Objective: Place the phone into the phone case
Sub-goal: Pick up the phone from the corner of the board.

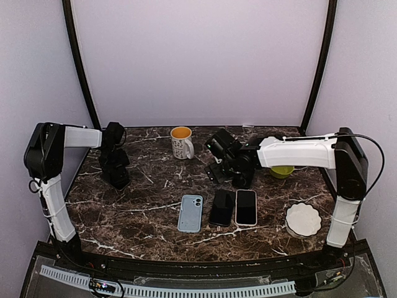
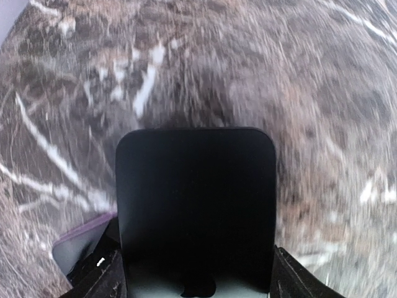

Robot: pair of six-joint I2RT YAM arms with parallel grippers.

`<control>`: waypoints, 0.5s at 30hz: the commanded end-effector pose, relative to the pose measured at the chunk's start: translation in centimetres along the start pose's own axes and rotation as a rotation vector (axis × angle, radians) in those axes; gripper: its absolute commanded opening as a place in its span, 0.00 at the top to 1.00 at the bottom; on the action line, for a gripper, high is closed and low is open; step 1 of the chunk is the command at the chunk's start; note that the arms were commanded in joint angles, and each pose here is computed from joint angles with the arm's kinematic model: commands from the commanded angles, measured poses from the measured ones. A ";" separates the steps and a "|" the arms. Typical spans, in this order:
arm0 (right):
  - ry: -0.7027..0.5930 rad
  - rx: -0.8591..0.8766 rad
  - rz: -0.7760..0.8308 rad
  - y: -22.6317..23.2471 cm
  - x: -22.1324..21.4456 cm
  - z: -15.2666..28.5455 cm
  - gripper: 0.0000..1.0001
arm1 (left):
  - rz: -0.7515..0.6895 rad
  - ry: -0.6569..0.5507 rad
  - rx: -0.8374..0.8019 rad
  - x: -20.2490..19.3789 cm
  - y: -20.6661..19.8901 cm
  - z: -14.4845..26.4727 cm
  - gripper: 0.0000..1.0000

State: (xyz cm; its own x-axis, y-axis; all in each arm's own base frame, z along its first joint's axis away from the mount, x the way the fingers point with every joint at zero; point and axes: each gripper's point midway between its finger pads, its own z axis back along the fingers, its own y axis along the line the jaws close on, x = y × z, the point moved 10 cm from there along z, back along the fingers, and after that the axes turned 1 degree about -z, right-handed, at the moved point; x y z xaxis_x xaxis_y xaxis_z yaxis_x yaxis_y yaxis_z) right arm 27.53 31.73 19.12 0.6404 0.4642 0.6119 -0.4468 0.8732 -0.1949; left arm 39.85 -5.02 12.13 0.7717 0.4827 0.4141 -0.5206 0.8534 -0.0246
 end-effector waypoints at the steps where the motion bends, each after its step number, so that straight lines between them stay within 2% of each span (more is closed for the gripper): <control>1: -0.041 -0.010 -0.025 -0.6 1.3 1.4 0.12 | -0.055 0.077 -0.104 -2.8 1.0 0.8 0.84; 6: -0.048 0.004 -0.029 -0.6 1.7 1.6 0.12 | -0.131 0.046 -0.143 -5.6 1.2 2.8 0.92; 12: -0.055 0.077 -0.039 0.0 2.1 1.9 0.12 | -0.309 -0.054 -0.252 -9.1 -0.7 5.8 0.93; 15: -0.066 0.173 -0.045 0.5 2.4 2.3 0.11 | -0.369 -0.117 -0.342 -10.7 -1.3 7.8 0.93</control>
State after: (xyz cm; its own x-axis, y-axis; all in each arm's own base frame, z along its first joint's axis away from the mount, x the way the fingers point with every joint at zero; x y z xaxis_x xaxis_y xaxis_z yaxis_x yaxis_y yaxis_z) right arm 27.51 32.24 19.78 0.6426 0.4591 0.6135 -0.4742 0.8672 -0.1523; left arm 30.80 -11.04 12.54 0.8723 0.2111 0.4410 -0.1938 0.9774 -0.0845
